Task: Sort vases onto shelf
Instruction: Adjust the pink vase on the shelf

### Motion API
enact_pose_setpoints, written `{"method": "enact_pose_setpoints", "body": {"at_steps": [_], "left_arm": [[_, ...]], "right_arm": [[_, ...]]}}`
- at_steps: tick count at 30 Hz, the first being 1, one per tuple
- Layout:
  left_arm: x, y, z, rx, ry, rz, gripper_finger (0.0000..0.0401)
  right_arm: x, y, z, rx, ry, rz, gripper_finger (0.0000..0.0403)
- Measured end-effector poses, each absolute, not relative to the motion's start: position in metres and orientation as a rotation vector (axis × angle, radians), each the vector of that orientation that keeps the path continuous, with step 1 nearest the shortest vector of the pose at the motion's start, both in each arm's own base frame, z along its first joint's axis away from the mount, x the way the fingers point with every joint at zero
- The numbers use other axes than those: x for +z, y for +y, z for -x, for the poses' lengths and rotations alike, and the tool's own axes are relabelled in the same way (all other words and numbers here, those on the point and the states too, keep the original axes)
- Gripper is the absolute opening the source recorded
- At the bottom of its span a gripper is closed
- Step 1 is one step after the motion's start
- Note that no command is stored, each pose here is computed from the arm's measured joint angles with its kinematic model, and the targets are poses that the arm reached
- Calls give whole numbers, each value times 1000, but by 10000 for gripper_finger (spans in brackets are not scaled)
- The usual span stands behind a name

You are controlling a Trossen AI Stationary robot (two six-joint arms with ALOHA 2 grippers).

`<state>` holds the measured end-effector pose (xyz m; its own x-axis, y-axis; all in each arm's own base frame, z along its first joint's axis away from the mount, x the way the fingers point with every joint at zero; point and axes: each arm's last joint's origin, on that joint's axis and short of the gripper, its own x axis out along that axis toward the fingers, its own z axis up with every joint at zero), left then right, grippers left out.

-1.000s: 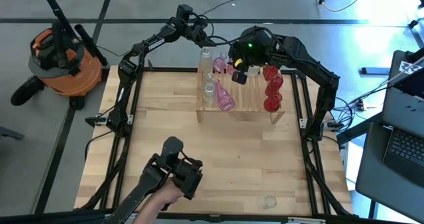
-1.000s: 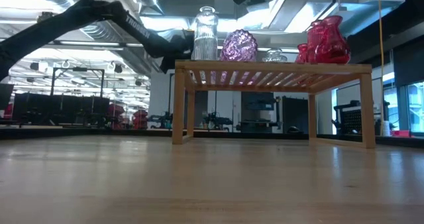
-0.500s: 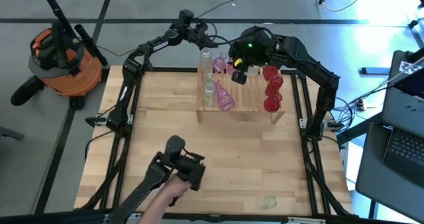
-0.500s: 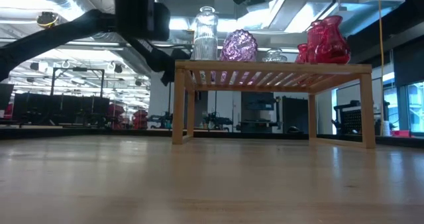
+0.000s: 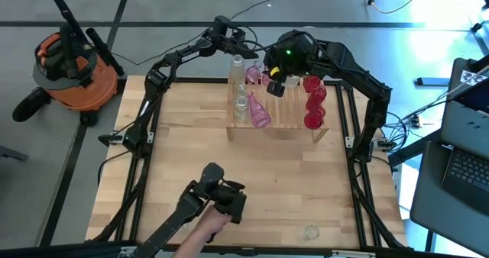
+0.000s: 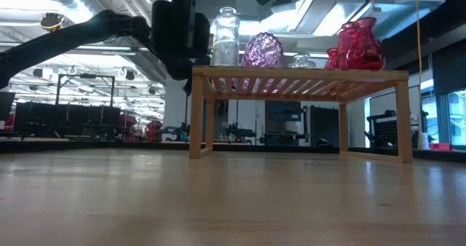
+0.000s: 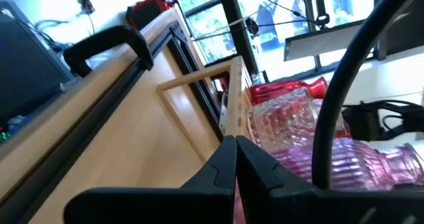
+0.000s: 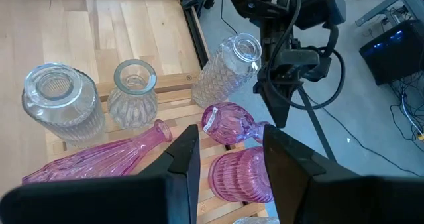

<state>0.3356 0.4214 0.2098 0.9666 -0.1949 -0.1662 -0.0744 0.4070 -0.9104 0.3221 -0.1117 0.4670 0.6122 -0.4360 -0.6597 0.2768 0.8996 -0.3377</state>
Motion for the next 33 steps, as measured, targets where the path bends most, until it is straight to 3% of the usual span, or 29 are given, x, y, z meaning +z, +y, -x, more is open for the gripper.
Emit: {"method": "enact_pose_setpoints", "body": {"at_steps": [6,33], "left_arm": [[209,419,-340,-54,260,1127,0],[204,395,-351,-350,396,1229,0]], "right_arm": [[467,-112,-322,-422,809,189,117],[464,-108,-321,-345,821,128,117]]}}
